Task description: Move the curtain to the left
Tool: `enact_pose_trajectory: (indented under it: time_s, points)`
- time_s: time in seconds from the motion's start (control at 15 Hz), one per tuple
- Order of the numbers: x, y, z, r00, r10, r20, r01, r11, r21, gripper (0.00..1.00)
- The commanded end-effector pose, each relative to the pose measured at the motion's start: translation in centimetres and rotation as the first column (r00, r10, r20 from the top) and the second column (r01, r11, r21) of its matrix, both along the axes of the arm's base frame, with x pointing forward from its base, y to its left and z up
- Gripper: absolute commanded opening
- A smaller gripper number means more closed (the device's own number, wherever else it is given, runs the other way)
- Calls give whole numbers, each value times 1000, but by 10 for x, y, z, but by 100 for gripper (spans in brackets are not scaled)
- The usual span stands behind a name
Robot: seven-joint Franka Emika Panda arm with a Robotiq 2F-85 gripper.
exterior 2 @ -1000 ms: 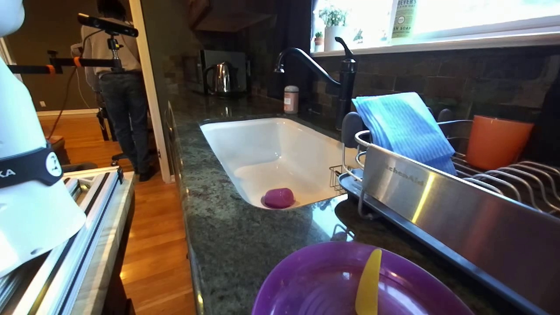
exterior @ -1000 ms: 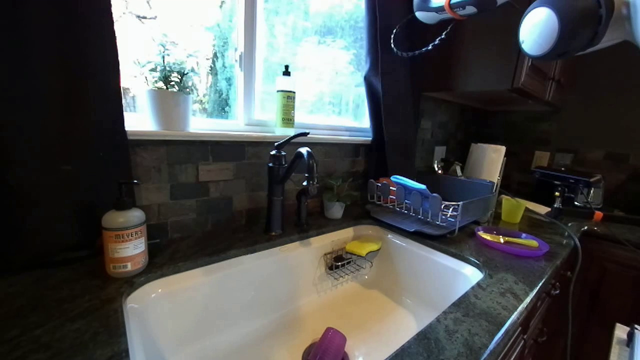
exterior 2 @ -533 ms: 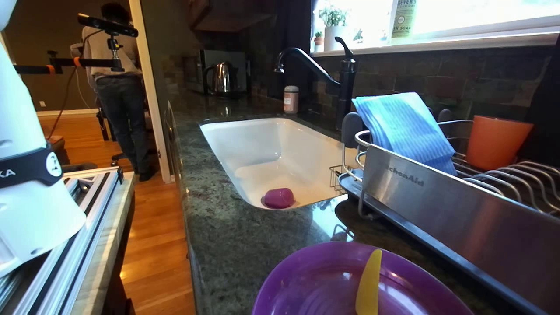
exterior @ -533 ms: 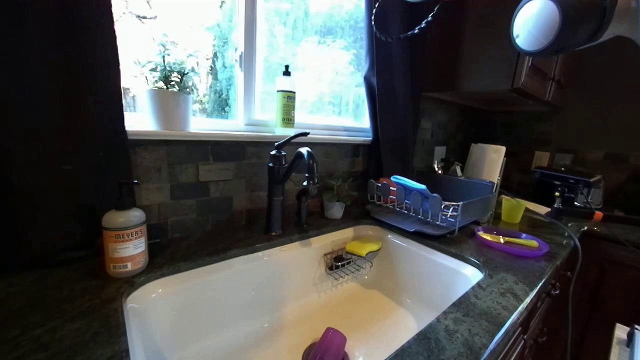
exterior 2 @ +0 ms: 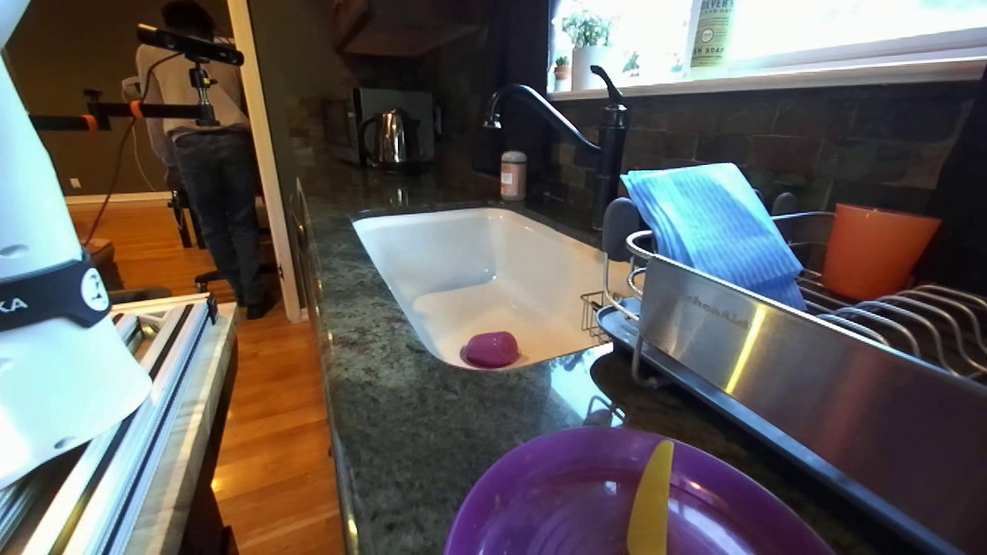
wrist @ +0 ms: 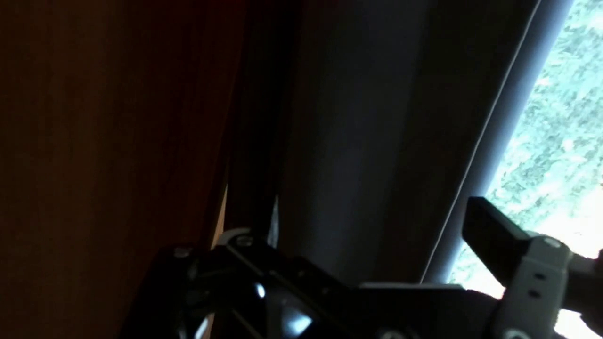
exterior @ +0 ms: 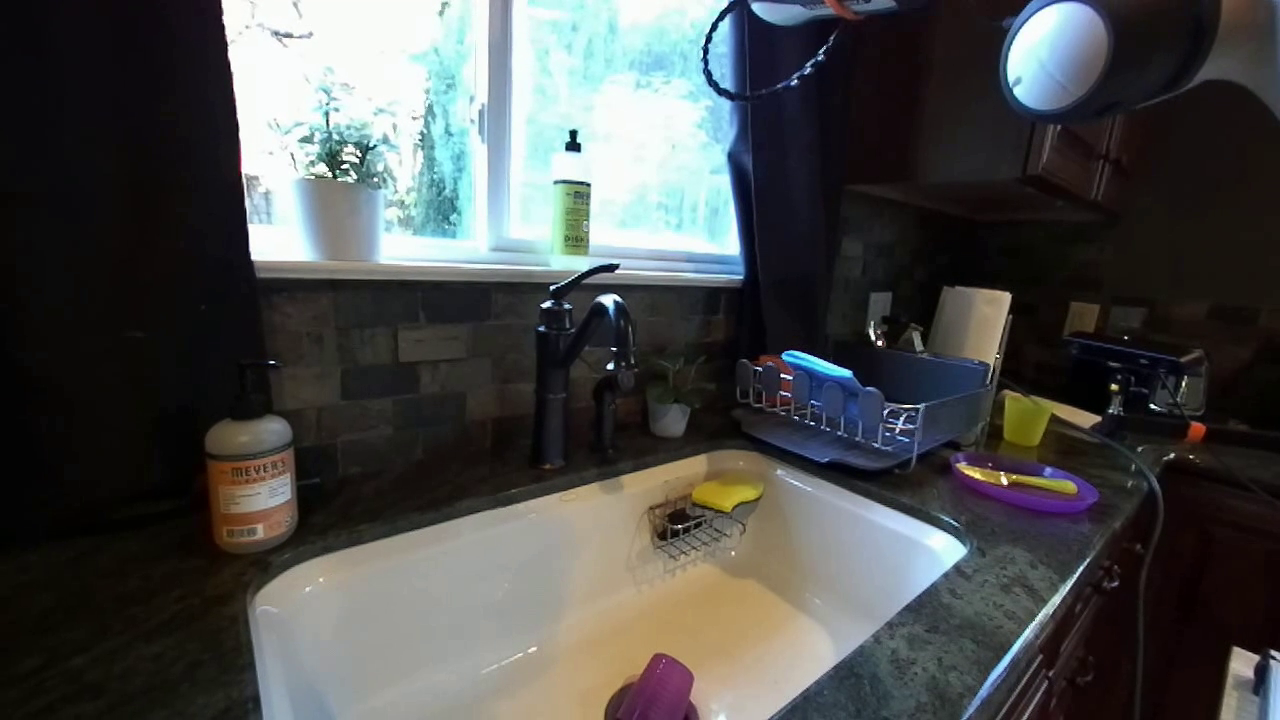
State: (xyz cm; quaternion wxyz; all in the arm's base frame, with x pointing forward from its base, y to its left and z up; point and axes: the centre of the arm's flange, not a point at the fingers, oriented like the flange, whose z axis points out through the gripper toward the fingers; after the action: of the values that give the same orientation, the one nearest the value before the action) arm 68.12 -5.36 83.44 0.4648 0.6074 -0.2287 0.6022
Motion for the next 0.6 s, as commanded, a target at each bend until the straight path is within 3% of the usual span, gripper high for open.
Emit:
enact_pose_trajectory:
  time_s: [0.0, 0.53]
  points:
    - [36, -35, -10, 995, 101, -28, -99, 992, 75, 100]
    - [64, -41, -40, 987, 96, -130, -82, 991, 110, 100]
